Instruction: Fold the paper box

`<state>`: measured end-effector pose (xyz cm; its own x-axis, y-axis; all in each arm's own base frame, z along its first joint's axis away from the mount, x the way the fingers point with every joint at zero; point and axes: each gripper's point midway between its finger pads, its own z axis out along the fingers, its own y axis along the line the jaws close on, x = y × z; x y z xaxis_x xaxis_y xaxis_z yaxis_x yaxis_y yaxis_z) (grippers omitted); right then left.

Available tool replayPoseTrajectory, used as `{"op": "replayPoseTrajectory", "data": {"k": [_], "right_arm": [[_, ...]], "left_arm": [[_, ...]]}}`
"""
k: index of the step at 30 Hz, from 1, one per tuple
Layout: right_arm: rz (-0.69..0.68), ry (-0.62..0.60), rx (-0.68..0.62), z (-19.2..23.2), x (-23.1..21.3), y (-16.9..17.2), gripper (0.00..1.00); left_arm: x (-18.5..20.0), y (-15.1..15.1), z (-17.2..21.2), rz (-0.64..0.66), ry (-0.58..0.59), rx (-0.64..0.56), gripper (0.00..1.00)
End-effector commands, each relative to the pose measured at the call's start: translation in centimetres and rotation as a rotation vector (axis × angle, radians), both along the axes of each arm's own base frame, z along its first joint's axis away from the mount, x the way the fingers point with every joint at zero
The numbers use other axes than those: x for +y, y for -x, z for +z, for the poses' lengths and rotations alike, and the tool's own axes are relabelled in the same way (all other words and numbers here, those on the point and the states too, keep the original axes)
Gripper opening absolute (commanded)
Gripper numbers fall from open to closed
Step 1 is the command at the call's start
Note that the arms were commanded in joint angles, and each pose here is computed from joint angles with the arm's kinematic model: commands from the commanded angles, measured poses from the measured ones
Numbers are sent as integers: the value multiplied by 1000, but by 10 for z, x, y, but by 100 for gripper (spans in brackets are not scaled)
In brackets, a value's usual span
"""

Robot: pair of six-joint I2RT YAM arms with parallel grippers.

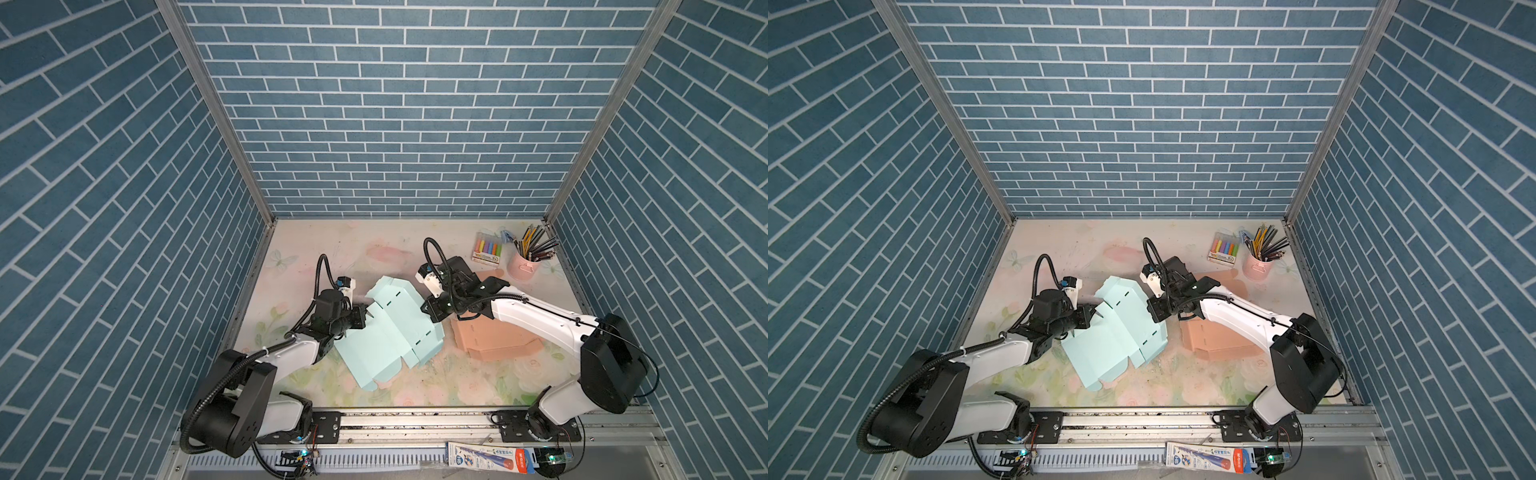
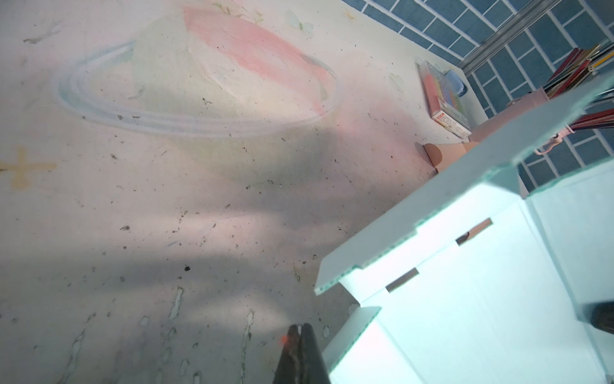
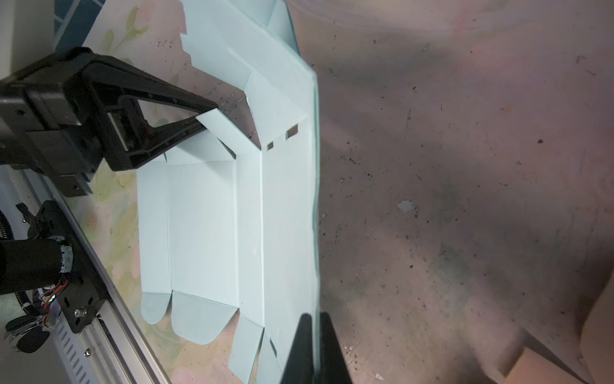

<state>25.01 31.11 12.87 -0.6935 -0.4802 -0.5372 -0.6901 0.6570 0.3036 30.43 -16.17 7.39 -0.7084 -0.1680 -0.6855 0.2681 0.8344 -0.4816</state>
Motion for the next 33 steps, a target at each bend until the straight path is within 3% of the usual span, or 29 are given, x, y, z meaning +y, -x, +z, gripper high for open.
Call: {"op": "replayPoseTrajectory", "data": {"k": [1, 12, 23, 33], "right_arm": [[35, 32, -47, 6, 3, -3, 0], [57, 186, -164, 2, 11, -2, 0], [165, 333, -368, 6, 21, 17, 0], [202, 336, -504, 27, 23, 27, 0]], "left_arm": [[-2, 12, -4, -19, -9, 12, 0], [-24, 40, -4, -85, 21, 24, 0], [-17, 43, 13, -62, 23, -9, 0], [-12, 39, 53, -20, 53, -81, 0]]}}
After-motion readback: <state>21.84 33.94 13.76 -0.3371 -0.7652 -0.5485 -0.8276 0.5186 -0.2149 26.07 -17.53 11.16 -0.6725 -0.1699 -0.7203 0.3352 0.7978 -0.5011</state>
